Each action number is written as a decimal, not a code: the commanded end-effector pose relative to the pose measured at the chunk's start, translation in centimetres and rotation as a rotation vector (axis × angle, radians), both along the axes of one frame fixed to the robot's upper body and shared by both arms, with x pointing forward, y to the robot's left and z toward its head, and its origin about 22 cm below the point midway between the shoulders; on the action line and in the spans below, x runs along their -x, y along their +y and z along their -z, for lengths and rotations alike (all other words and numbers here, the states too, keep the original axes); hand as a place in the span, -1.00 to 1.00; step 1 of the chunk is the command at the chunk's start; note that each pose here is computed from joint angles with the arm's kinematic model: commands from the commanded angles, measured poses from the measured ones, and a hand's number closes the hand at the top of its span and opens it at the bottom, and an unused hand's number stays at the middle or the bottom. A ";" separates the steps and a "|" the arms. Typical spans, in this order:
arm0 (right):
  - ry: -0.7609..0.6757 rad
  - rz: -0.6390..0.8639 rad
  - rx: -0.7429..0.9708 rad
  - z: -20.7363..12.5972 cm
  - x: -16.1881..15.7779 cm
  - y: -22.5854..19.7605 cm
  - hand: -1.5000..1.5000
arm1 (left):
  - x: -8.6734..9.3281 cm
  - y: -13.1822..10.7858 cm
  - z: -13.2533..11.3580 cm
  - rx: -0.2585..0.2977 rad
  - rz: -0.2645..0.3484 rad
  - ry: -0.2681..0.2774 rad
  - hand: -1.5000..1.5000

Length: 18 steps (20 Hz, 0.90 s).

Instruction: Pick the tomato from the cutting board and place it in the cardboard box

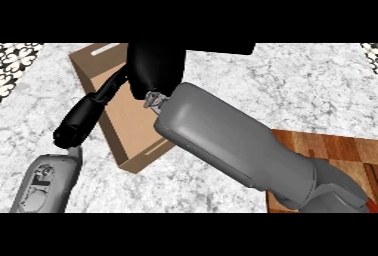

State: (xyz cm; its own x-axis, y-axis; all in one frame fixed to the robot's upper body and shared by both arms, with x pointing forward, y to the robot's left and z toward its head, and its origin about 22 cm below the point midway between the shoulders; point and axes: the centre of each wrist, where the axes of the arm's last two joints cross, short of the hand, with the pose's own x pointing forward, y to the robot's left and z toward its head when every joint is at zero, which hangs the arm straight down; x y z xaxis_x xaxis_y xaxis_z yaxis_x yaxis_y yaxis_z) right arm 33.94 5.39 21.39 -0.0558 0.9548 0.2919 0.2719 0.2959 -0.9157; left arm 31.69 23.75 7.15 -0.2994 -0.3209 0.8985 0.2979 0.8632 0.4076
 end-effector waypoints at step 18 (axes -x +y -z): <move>0.598 -0.224 -0.035 4.1 -4.8 -2.5 -1.00 | 1.1 1.0 -0.1 -0.010 -0.060 0.004 0.00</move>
